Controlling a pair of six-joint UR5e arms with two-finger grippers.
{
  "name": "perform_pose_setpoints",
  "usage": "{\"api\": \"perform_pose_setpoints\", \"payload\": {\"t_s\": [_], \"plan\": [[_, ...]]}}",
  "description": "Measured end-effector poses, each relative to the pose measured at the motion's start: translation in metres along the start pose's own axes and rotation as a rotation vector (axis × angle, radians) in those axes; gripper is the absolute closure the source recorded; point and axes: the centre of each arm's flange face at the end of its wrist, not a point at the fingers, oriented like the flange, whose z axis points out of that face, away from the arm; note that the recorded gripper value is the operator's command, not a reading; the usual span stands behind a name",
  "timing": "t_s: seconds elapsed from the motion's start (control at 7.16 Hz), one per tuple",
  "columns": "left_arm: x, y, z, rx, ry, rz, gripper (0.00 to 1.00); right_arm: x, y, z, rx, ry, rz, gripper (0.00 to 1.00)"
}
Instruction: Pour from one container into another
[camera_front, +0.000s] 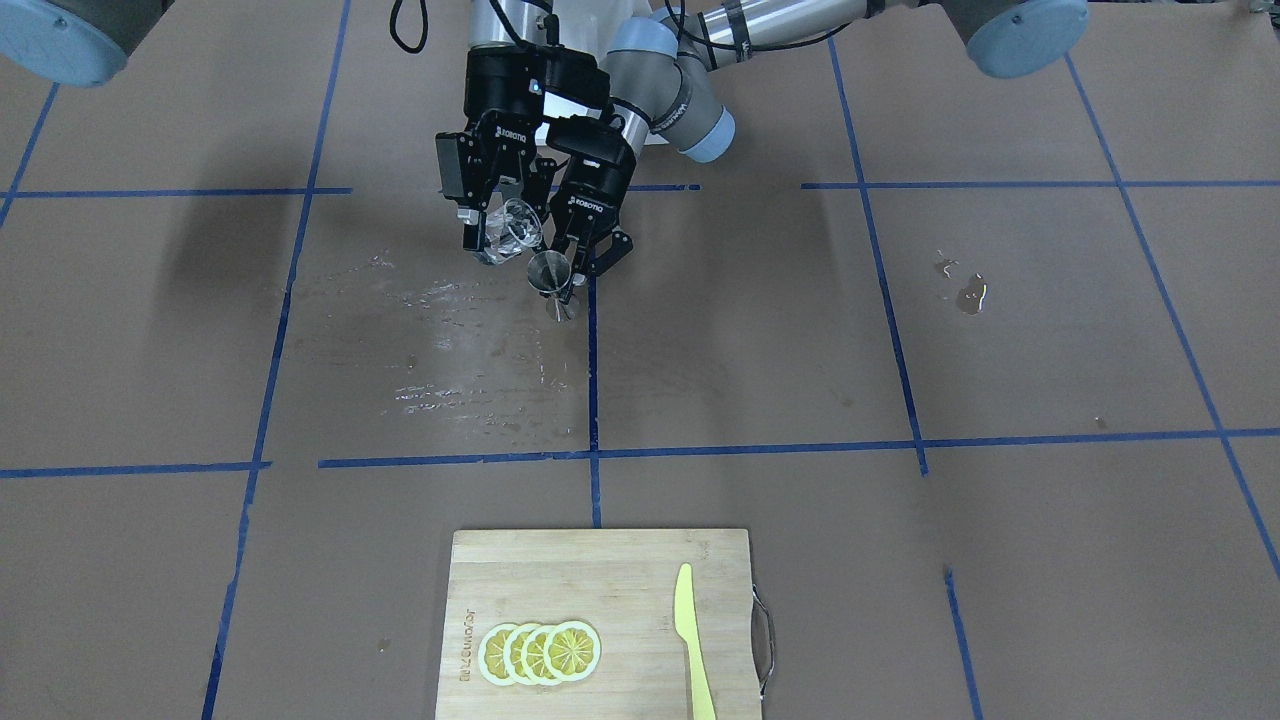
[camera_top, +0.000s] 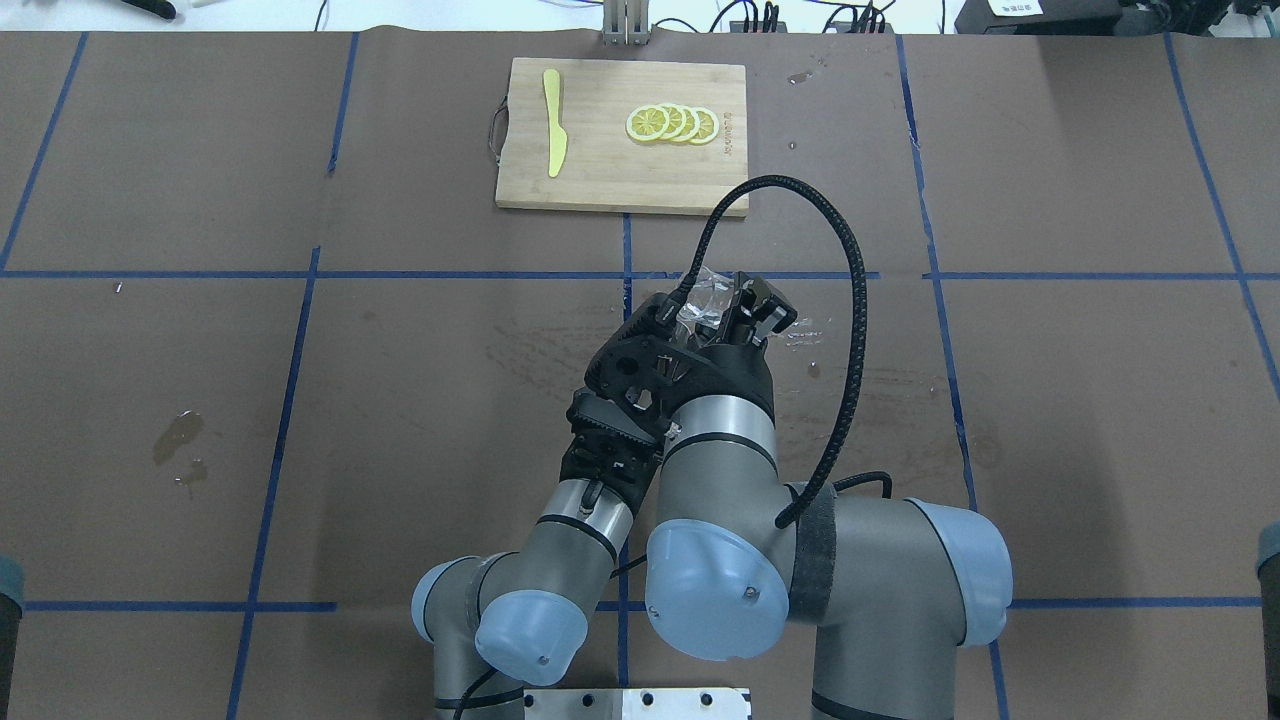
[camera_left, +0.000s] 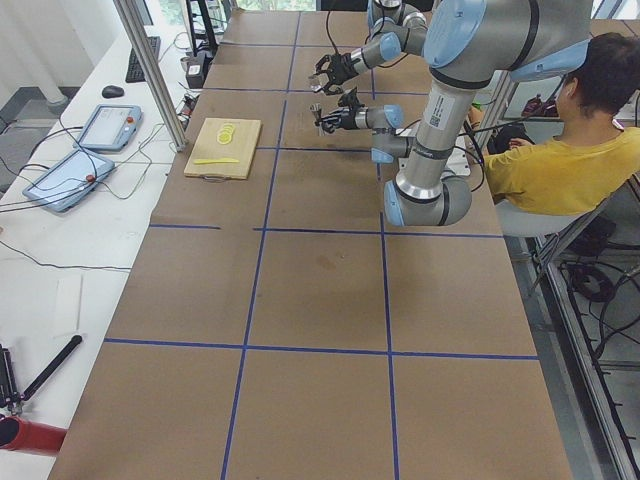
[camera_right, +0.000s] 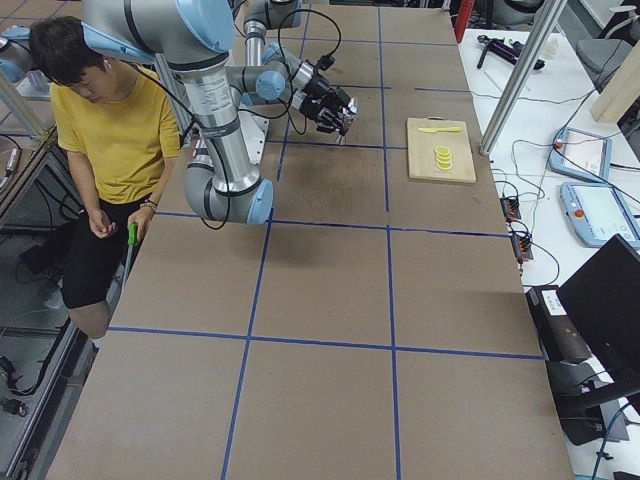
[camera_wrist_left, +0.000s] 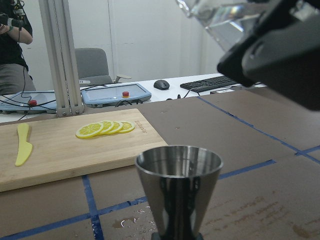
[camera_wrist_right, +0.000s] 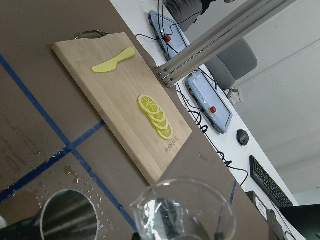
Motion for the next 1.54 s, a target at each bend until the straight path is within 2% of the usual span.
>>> {"api": "perform_pose_setpoints", "payload": {"t_s": [0.84,1.54], "plan": [[0.002,-0.003,0.001,0.004,0.001,-0.004,1.0,0.004,0.001,0.003,-0.01,0.017,-0.142,1.0],[0.002,-0.003,0.0,0.004,0.001,-0.005,1.0,0.009,-0.01,0.002,-0.039,0.059,-0.261,1.0]]}}
